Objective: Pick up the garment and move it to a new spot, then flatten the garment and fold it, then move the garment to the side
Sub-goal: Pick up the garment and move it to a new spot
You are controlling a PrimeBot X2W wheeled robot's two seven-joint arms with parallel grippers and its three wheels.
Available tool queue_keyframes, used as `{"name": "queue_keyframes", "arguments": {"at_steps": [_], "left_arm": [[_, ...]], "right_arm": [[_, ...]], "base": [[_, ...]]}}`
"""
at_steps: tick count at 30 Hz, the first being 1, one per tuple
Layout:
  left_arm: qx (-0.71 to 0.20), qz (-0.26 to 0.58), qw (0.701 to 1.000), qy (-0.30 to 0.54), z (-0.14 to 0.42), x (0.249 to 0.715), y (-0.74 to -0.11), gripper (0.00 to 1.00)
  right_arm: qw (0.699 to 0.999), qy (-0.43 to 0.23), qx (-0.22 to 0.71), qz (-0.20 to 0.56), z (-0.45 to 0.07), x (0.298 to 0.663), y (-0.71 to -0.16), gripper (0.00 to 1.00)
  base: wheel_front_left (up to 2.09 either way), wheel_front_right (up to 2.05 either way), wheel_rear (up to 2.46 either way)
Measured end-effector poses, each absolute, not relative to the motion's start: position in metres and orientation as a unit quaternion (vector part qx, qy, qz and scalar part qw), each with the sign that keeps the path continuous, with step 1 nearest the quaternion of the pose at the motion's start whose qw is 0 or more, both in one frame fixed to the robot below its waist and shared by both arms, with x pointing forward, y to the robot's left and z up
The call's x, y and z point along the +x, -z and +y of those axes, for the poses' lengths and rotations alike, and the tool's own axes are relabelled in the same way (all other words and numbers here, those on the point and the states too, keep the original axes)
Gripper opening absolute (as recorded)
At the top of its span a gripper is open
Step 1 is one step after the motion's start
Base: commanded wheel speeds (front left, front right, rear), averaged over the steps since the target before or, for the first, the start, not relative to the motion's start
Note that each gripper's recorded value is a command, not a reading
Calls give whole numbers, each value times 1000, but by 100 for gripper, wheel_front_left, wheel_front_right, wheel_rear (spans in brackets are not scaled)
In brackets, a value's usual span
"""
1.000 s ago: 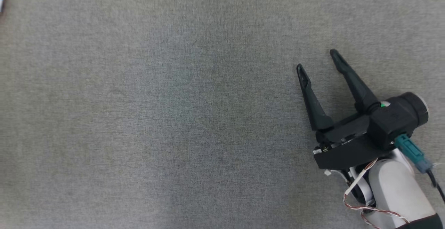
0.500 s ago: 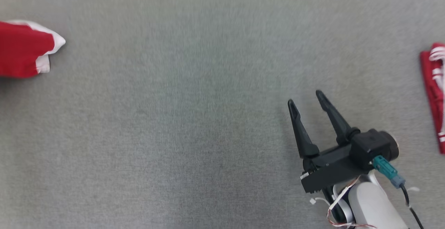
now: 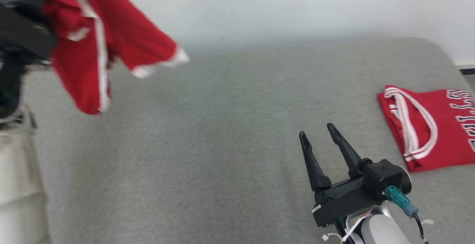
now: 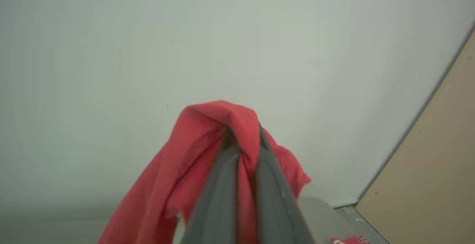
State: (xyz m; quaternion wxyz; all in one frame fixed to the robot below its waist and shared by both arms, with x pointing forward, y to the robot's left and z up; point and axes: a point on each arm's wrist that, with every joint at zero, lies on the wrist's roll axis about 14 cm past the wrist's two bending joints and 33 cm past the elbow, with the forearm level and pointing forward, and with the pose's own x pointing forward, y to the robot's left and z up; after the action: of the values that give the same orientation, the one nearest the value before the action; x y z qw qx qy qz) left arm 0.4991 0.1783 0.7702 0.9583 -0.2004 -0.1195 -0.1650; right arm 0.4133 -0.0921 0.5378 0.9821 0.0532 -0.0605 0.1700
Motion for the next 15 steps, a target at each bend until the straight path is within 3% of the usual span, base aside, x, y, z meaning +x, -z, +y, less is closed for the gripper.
{"name": "queue_keyframes", "arguments": {"at_steps": [6, 9, 15], "left_arm": [[-229, -87, 927, 285, 77, 482, -764, 0], [-252, -33, 907, 335, 23, 479, -729, 0], [-245, 51, 907, 338, -19, 482, -648, 0]], "right_arm": [[988, -126, 44, -83, -124, 398, -555, 100], [991, -94, 39, -85, -147, 388, -557, 100], [994, -58, 35, -89, -171, 379, -559, 100]], "base": [[0, 0, 0], [0, 0, 0], [0, 0, 0]]}}
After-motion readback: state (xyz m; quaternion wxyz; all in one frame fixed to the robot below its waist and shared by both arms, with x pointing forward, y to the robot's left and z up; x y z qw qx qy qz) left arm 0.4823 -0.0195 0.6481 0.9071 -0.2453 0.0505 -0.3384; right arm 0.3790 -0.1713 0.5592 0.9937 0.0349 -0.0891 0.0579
